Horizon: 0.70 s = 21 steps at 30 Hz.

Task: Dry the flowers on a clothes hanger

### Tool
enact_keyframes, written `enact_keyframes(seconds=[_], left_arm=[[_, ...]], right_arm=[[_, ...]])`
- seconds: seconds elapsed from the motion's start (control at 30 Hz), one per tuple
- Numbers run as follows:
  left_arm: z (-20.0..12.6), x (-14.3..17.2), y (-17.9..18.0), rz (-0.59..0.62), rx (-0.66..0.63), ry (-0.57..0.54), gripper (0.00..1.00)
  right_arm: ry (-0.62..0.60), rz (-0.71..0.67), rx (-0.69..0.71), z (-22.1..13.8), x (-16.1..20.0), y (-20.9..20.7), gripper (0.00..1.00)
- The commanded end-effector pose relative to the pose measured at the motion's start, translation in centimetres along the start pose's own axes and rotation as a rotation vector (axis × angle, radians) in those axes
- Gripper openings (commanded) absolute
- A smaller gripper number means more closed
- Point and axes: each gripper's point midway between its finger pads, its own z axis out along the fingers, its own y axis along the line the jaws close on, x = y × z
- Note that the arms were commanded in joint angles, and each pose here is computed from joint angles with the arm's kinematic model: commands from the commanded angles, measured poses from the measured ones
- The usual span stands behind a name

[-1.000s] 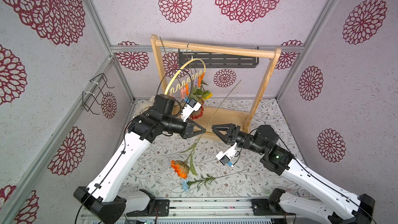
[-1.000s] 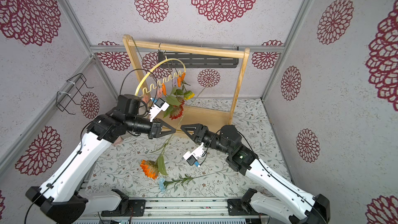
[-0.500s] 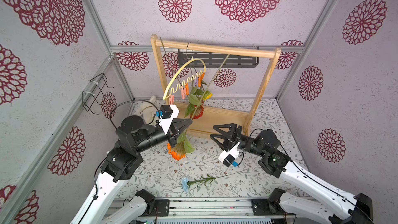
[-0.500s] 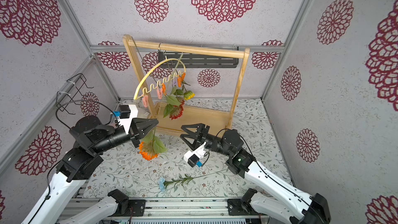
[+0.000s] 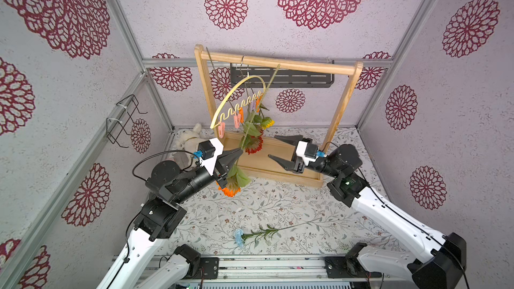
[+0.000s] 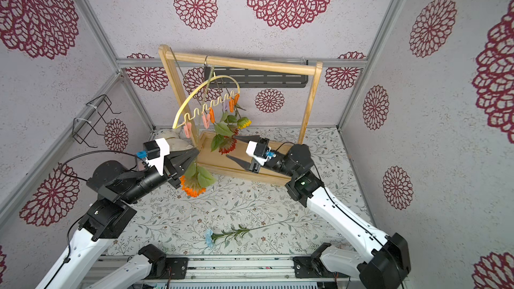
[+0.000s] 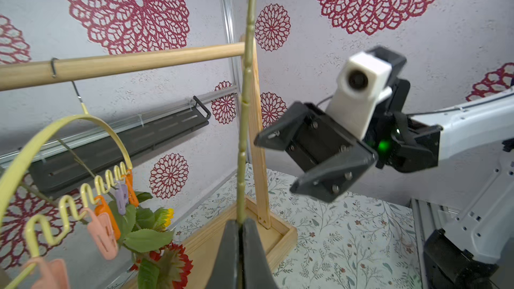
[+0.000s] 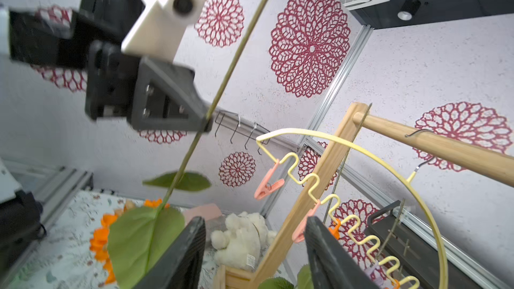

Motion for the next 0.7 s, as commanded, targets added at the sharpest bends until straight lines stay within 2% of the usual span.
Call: enact_keyframes(seconds=[0.0,0.07,0.2,0.43,0.67], left_arm=[[1.1,0.7,-1.1,-0.001,0.097,0.006,0.00],[1.9,1.5,-1.5,-0.032,0.144,0.031,0.00],[2.8,2.4,-2.1,-0.066,0.205,0.058,0.00],[3.5,3.1,-3.1,-0.086,0.273,0.050,0.00],[4.0,3.9,-3.2,-0.100,0.286,0.074,0.00]], right_arm=[[-0.060,0.237,-0.166,-0.1,-3.8,1.3,0.62],[-0.046,0.309,-0.212,0.4,-4.0,1.5,0.62],[-0.020,0.399,-0.215,1.0,-3.3,1.0,0.60],[0.054,0.520,-0.113,1.5,-0.7,-1.4,0.52],[0.022,0.570,-0.230,1.5,-1.3,0.0,0.50]])
